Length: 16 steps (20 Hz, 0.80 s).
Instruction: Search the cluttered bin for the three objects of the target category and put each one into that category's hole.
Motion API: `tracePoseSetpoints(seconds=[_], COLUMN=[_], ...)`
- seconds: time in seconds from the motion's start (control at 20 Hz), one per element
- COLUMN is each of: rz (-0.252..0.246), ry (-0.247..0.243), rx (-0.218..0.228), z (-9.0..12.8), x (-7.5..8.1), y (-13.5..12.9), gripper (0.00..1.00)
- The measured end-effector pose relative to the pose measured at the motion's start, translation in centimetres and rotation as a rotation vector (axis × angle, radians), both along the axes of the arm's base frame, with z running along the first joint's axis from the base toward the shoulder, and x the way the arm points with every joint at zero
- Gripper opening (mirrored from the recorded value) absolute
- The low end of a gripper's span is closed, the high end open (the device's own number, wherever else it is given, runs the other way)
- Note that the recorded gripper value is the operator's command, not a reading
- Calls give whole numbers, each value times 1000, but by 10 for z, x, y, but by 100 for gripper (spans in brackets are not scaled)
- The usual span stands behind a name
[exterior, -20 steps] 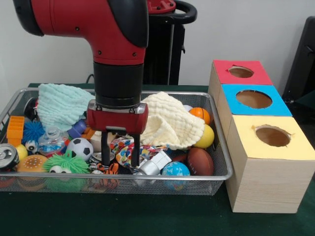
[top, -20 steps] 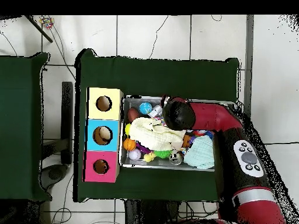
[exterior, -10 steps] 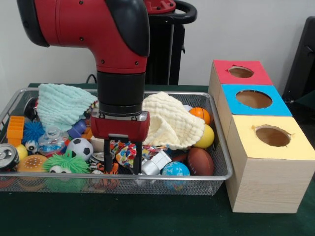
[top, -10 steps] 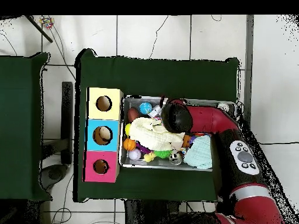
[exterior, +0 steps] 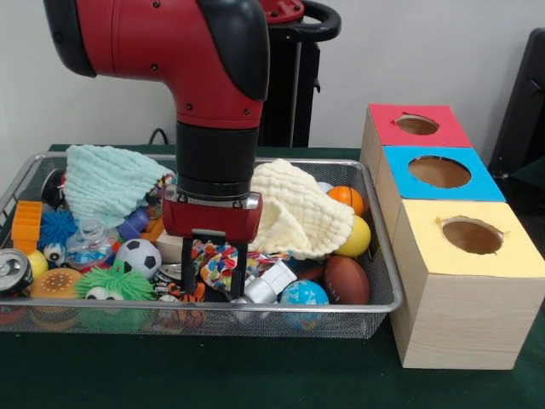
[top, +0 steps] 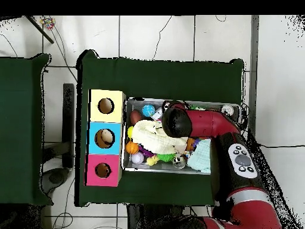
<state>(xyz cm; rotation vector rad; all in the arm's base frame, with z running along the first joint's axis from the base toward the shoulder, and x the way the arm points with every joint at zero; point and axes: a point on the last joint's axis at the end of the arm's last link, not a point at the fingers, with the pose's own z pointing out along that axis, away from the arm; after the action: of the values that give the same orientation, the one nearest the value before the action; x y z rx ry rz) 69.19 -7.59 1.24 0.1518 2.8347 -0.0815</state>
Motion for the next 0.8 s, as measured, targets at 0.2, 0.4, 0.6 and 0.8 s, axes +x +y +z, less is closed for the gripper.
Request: tracePoseSetpoints(seconds=[0.2,0.4,0.6,0.8], rz=[-7,-14,-20,-23], ry=[5,6,-7,-36], rx=[-10,-24,-34,-51], z=[1,3,6,10], x=[-3,-7,-9,-8], y=[-7,-15,-22,-30], gripper=[100,100,100,100])
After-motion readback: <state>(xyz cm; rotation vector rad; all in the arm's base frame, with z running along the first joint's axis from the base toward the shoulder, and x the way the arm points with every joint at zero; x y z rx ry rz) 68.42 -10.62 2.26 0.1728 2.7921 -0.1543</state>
